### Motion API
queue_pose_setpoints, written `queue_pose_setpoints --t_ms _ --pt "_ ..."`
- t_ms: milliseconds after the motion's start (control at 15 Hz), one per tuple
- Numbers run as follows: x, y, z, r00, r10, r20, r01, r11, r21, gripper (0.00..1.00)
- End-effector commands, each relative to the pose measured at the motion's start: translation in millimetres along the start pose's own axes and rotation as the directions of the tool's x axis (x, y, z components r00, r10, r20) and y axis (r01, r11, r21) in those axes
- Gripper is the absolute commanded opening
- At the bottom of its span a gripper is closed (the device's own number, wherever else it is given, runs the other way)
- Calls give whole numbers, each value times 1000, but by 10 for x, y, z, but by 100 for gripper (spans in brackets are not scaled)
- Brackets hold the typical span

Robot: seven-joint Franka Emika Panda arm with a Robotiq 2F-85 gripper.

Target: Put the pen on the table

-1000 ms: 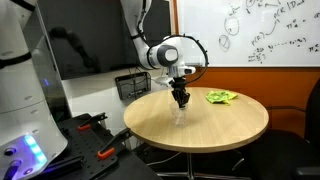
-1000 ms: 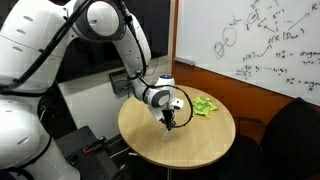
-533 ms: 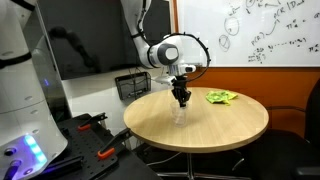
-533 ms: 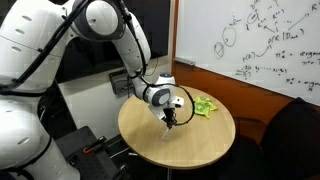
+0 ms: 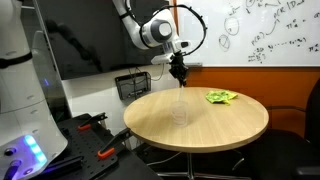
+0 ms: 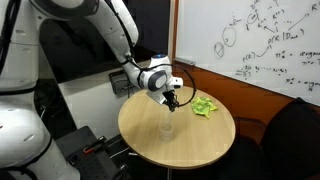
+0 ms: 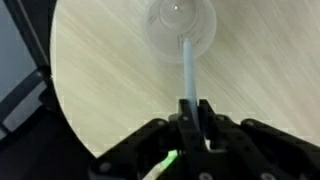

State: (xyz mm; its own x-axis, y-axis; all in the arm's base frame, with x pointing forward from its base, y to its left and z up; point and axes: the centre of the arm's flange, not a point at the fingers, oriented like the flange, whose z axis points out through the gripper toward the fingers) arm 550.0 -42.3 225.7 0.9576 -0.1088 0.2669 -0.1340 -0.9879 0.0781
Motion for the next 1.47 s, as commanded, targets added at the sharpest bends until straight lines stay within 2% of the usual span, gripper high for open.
queue_pose_setpoints --t_ms 0,67,200,333,467,600,800,1000,1133,1400 --pt "-71 -183 -559 996 -85 -4 85 996 -41 4" --pt "-45 -254 -648 997 -78 3 78 996 -47 4" --pt "1 -433 -709 996 -37 79 38 999 -8 4" --pt "-65 -654 -594 982 -10 187 4 1000 30 4" --pt "-177 -901 -382 958 25 285 -38 999 39 4" --pt "-247 -1088 -181 935 81 346 -100 994 37 4" --pt "-254 -1369 113 901 103 421 -169 978 123 4" --pt "-254 -1708 374 877 83 474 -191 964 185 4" --pt "-258 -1885 576 869 69 491 -190 961 201 4" --pt "-242 -2047 973 864 71 498 -205 953 221 4"
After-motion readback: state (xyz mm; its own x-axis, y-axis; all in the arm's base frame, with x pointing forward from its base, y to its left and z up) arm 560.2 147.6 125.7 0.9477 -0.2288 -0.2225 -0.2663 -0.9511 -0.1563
